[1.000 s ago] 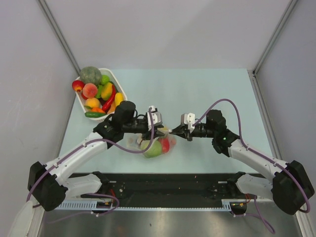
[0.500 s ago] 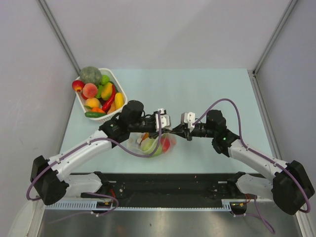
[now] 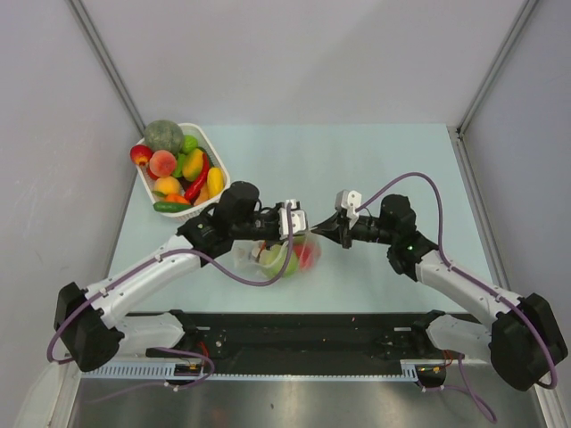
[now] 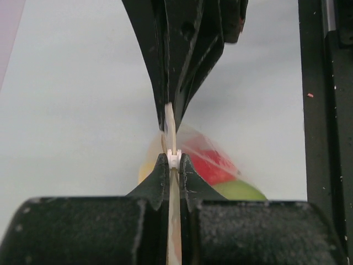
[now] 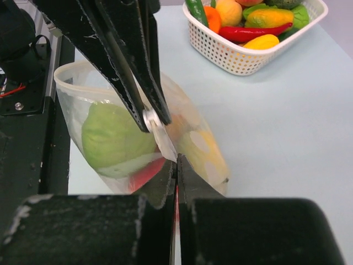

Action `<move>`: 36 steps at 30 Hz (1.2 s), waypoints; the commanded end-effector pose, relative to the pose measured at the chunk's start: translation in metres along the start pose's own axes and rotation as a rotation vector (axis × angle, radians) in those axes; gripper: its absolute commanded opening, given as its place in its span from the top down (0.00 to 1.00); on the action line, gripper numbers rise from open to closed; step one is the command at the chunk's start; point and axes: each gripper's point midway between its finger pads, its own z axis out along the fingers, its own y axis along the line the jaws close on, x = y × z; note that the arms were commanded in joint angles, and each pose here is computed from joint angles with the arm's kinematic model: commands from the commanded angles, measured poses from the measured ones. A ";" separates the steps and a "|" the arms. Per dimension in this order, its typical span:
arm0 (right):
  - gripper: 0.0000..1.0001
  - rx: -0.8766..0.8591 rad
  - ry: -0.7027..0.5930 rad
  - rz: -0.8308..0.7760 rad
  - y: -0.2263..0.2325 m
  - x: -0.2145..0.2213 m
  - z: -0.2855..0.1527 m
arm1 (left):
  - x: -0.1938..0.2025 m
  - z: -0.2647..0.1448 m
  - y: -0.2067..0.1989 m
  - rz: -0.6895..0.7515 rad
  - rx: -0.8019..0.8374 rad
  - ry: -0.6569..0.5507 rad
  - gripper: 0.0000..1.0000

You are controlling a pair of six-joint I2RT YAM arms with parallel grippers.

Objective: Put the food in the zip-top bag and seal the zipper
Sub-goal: Zip the zipper food storage bag at the center of the board.

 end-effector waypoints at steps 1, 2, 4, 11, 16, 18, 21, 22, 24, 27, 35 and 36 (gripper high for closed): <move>1.00 0.079 -0.098 -0.040 -0.019 -0.036 -0.011 | 0.014 -0.019 0.004 -0.028 -0.028 0.070 0.99; 1.00 0.082 -0.095 -0.036 -0.020 -0.035 -0.012 | 0.015 -0.022 0.006 -0.033 -0.035 0.075 0.99; 1.00 0.093 -0.092 -0.032 -0.022 -0.034 -0.016 | 0.020 -0.030 0.011 -0.040 -0.058 0.098 1.00; 1.00 0.145 -0.058 -0.007 -0.032 -0.021 -0.031 | 0.026 -0.059 0.019 -0.031 -0.107 0.141 1.00; 1.00 0.202 -0.052 0.002 -0.046 -0.019 -0.041 | 0.036 -0.066 0.018 -0.024 -0.121 0.170 1.00; 1.00 0.221 -0.049 0.003 -0.050 -0.019 -0.044 | 0.041 -0.068 0.018 -0.037 -0.122 0.181 1.00; 1.00 0.252 -0.041 0.005 -0.058 -0.017 -0.052 | 0.046 -0.071 0.020 -0.043 -0.129 0.199 1.00; 1.00 0.257 -0.037 0.008 -0.059 -0.016 -0.054 | 0.047 -0.071 0.021 -0.043 -0.131 0.202 1.00; 1.00 0.274 -0.034 0.010 -0.063 -0.016 -0.059 | 0.051 -0.073 0.021 -0.042 -0.132 0.213 1.00; 1.00 0.294 -0.029 0.019 -0.067 -0.014 -0.064 | 0.057 -0.075 0.020 -0.047 -0.135 0.232 1.00; 1.00 0.331 -0.018 0.025 -0.076 -0.008 -0.075 | 0.077 -0.084 0.017 -0.031 -0.140 0.291 1.00; 1.00 0.334 -0.017 0.023 -0.076 -0.008 -0.076 | 0.079 -0.085 0.016 -0.034 -0.140 0.298 1.00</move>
